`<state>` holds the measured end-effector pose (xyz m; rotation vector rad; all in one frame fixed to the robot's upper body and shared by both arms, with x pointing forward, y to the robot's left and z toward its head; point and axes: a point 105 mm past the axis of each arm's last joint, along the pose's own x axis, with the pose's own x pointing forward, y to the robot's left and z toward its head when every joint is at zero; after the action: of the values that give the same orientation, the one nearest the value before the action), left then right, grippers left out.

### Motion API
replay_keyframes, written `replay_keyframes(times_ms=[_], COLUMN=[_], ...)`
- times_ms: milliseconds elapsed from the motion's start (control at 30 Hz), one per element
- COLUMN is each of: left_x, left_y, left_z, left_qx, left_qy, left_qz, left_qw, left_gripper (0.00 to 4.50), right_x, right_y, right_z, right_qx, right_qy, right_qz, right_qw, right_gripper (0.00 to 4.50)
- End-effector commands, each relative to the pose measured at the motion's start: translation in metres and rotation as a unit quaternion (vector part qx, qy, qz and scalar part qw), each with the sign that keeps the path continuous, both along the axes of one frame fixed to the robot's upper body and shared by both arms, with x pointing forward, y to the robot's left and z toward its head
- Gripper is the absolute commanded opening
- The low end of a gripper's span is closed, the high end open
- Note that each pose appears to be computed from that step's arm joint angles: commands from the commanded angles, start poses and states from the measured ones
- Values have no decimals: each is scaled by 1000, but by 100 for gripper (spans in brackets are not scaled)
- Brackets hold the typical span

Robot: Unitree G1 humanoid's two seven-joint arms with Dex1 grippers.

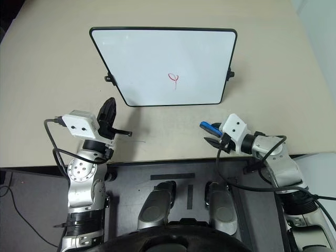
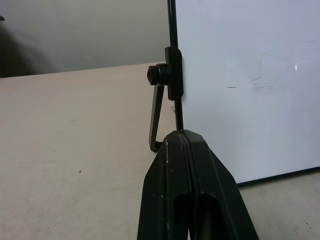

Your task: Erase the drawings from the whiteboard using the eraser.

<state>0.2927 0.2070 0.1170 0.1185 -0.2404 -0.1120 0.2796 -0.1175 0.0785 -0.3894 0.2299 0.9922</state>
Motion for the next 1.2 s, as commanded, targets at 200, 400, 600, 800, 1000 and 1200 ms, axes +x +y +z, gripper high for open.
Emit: replay_keyframes(times_ms=[200, 400, 600, 800, 1000, 1200], left_x=[2, 4, 6, 7, 7, 7], left_y=[-4, -4, -4, -4, -1, -2], left_z=[8, 8, 9, 10, 10, 9], left_qx=[5, 6, 6, 7, 10, 11], left_qy=[-17, -19, -20, -22, -21, -20], left_qz=[-6, -7, -9, -9, -6, -10], left_qw=[1000, 1000, 1000, 1000, 1000, 1000], left_gripper=[0, 0, 0, 0, 0, 0], right_x=[6, 8, 8, 10, 19, 35], right_y=[0, 0, 1, 3, 28, 65], right_z=[14, 13, 13, 19, 71, 103], right_qx=[6, 2, 6, 7, 29, -8], right_qy=[-38, -44, -44, -59, -172, -322], right_qz=[-6, -9, -6, -1, 42, 105], right_qw=[999, 999, 999, 998, 984, 941], right_gripper=[240, 66, 1, 1, 1, 1])
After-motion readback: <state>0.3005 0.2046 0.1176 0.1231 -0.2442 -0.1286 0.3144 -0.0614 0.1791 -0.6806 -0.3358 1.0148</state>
